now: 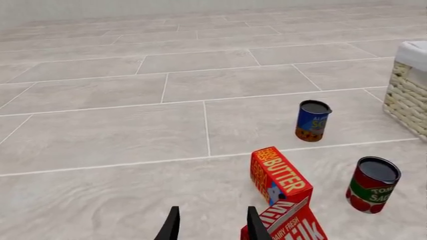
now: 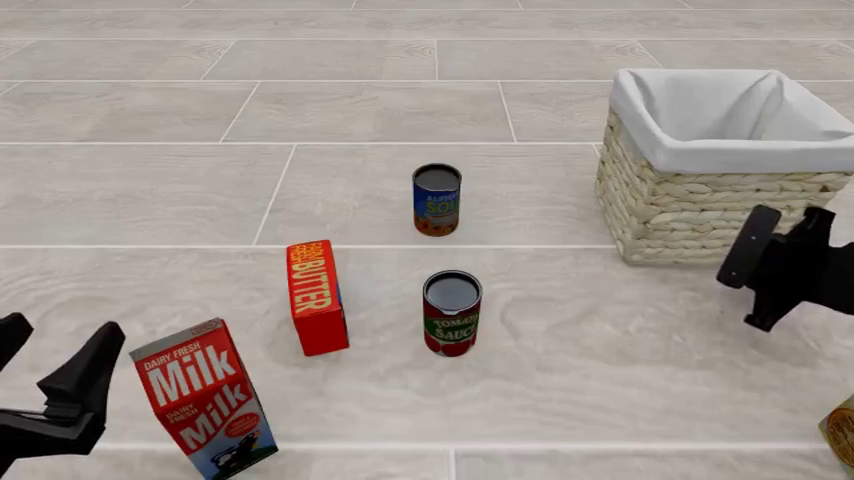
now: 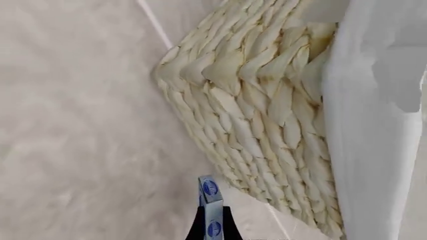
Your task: Pick the cream cheese and place it in the basket.
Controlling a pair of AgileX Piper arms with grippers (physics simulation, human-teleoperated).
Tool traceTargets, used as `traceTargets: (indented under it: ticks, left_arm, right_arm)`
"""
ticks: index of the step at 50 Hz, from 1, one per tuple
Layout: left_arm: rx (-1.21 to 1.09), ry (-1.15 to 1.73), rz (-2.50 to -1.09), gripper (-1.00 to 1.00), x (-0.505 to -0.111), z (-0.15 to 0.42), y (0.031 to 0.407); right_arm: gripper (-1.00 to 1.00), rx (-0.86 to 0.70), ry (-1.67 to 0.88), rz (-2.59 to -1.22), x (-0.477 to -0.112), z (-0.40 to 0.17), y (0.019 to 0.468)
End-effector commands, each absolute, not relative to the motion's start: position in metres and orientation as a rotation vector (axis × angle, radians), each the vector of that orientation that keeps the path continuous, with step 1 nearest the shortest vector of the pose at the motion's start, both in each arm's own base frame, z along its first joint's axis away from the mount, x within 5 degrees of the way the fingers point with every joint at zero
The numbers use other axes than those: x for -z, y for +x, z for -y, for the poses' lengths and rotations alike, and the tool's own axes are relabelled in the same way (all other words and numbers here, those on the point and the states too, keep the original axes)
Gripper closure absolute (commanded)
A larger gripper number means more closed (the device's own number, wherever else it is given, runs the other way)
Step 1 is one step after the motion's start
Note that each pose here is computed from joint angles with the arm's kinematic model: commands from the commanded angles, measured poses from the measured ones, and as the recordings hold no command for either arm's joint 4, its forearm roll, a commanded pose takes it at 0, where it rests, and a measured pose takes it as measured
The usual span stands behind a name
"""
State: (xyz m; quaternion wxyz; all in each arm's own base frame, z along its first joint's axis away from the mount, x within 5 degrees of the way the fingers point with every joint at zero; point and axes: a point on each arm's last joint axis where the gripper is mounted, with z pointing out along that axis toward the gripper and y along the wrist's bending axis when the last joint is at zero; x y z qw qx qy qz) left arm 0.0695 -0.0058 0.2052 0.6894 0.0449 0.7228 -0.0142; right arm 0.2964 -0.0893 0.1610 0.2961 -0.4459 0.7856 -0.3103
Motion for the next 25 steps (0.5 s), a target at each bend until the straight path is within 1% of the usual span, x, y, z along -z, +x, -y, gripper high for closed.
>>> traceTargets:
  ticks: [1,9,25]
  left_arm:
    - [0.037,0.102,-1.614,-1.0,-0.205,0.006,0.07]
    - [0.04,0.101,-1.608,-1.0,-0.205,0.006,0.067]
    - [0.04,0.101,-1.599,-1.0,-0.205,0.006,0.063]
  right_arm:
    - [1.0,0.84,-1.197,-2.035,-0.182,0.074,0.275]
    - [1.0,0.836,-1.209,-2.011,-0.196,0.063,0.257]
    - [1.0,0.833,-1.209,-1.965,-0.223,0.049,0.235]
